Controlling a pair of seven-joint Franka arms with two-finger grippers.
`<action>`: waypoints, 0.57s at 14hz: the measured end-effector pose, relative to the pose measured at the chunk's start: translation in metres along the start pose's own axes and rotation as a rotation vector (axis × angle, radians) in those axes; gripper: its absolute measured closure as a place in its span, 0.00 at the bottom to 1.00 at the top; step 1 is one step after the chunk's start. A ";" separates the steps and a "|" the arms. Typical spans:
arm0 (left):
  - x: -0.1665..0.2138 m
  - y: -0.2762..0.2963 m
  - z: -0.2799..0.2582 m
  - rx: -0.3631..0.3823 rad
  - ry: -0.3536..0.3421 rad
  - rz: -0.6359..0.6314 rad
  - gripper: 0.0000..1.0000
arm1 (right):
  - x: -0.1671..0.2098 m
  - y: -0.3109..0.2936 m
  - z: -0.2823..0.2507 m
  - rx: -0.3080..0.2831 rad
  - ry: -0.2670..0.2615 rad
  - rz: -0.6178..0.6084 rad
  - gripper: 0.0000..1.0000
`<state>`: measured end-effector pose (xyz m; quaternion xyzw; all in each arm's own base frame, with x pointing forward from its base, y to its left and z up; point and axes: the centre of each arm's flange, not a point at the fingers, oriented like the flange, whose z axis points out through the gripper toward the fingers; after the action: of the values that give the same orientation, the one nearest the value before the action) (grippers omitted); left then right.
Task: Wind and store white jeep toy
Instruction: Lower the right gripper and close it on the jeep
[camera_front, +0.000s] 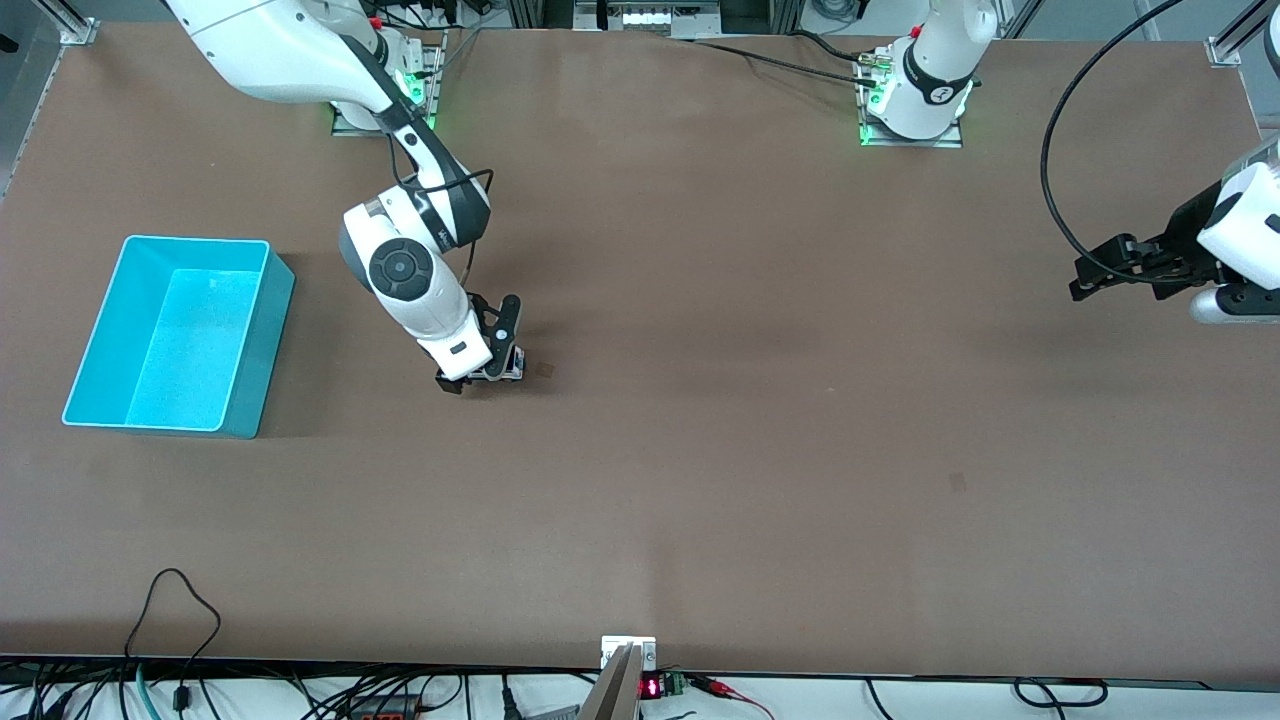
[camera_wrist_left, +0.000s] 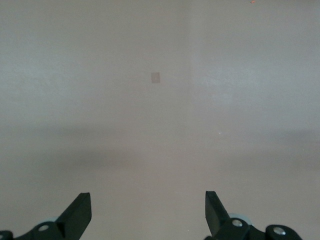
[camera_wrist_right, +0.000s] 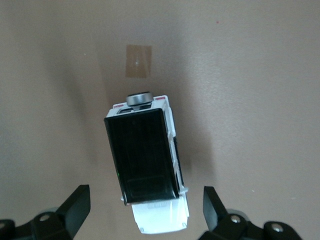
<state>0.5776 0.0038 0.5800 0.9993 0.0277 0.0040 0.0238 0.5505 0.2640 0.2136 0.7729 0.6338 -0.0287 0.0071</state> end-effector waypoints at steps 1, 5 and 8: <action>-0.001 0.000 -0.002 0.000 0.003 0.000 0.00 | 0.001 -0.001 0.002 0.000 0.001 -0.003 0.00; -0.004 0.004 -0.003 0.001 -0.015 0.007 0.00 | 0.009 -0.006 0.010 -0.002 0.012 -0.016 0.00; -0.004 0.003 -0.003 0.001 -0.020 0.005 0.00 | 0.014 -0.009 0.016 0.000 0.014 -0.010 0.05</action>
<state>0.5733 0.0010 0.5828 0.9994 0.0249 -0.0060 0.0237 0.5440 0.2785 0.1973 0.7698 0.6378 -0.0232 0.0026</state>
